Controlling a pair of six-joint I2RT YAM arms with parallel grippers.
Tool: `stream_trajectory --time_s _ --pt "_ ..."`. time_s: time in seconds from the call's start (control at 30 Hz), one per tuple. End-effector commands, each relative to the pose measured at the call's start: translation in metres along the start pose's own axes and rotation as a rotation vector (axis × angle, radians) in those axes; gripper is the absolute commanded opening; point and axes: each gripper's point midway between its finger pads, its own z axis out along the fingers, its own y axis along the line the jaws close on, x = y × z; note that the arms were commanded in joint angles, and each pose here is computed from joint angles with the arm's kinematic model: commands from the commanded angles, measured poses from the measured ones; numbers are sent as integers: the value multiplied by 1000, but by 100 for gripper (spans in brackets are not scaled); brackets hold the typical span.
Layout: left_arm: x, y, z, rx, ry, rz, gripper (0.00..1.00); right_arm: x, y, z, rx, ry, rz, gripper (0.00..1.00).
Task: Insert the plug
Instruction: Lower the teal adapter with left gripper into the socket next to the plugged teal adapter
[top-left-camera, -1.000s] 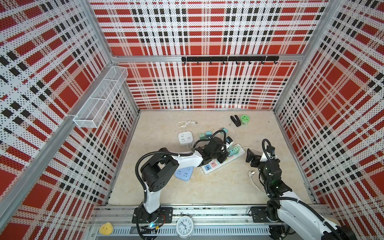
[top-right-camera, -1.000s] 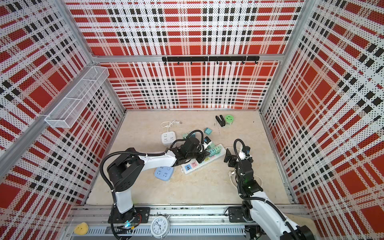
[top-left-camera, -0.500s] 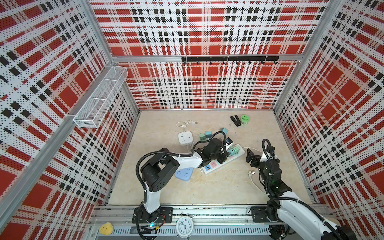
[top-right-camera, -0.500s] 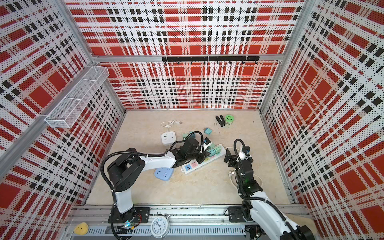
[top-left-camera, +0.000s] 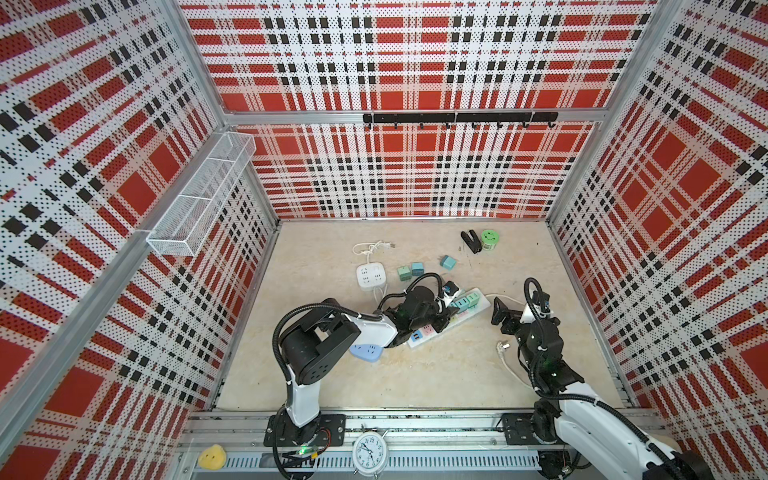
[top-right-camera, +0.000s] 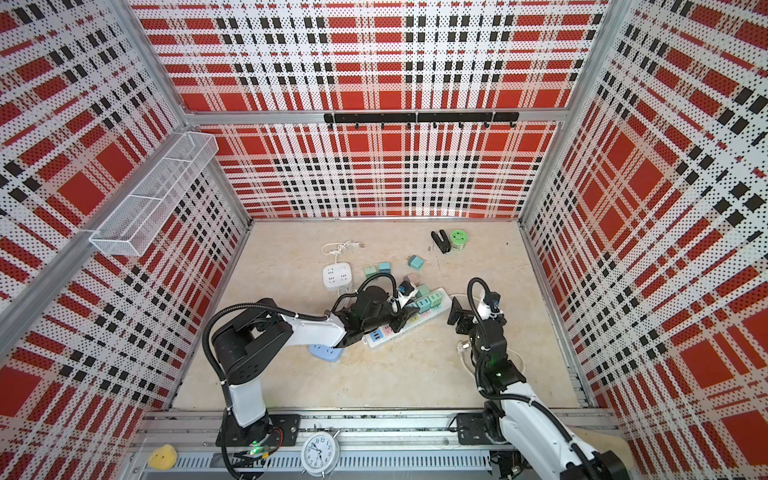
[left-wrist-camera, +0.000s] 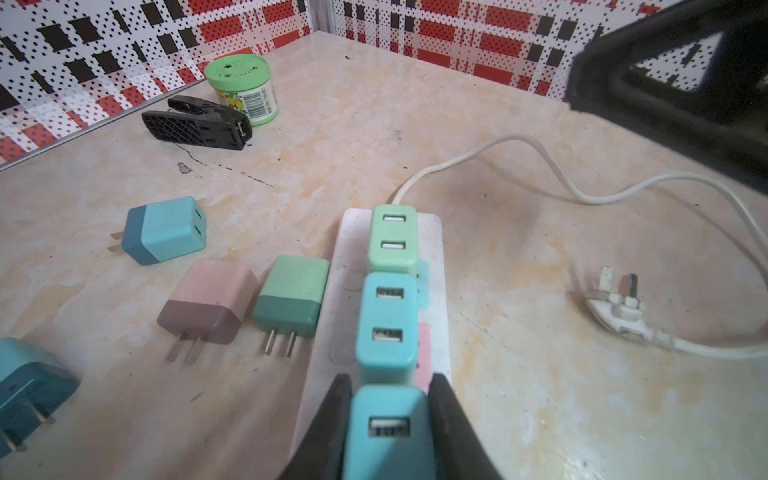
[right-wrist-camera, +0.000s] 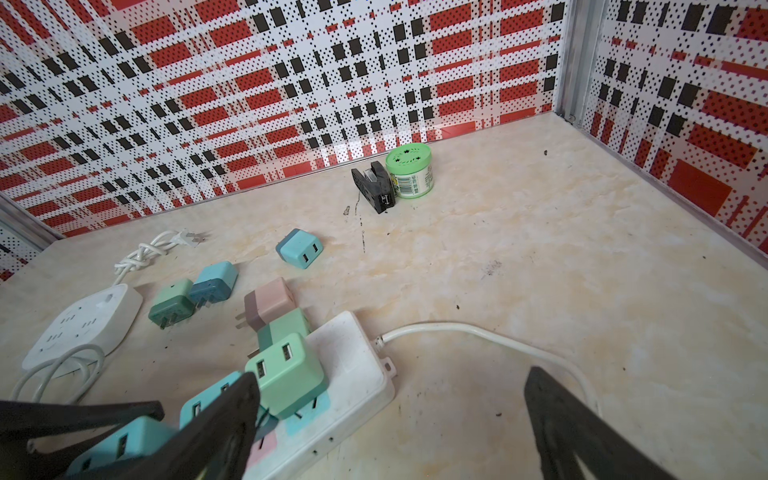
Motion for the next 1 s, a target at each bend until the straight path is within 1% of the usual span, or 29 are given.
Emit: stream_trajectory --time_s 0.0,0.1,0.27,0.43,0.53,0.67,0.87,0.97 --pt "-14 -14 -9 76 -78 6 0 -9 3 -2 -19 -37 24 100" --pt "-17 -16 -11 99 -107 2 0 -9 3 -2 -19 -38 25 100" --pt "-11 -9 -8 62 -95 15 0 -10 3 -2 -17 -41 26 100" --pt "-6 11 -12 2 -86 23 0 -10 1 -2 -8 -39 25 100" --pt "-14 25 -15 -18 -104 20 0 -10 1 -2 -6 -44 27 100" --pt "-21 30 -15 19 -123 7 0 -11 -1 -4 1 -49 26 100" --pt "-17 16 -4 98 -118 -3 0 -11 0 -2 -1 -46 25 100" --pt "-16 7 -1 115 -123 -2 0 -11 2 -1 -8 -41 22 100"
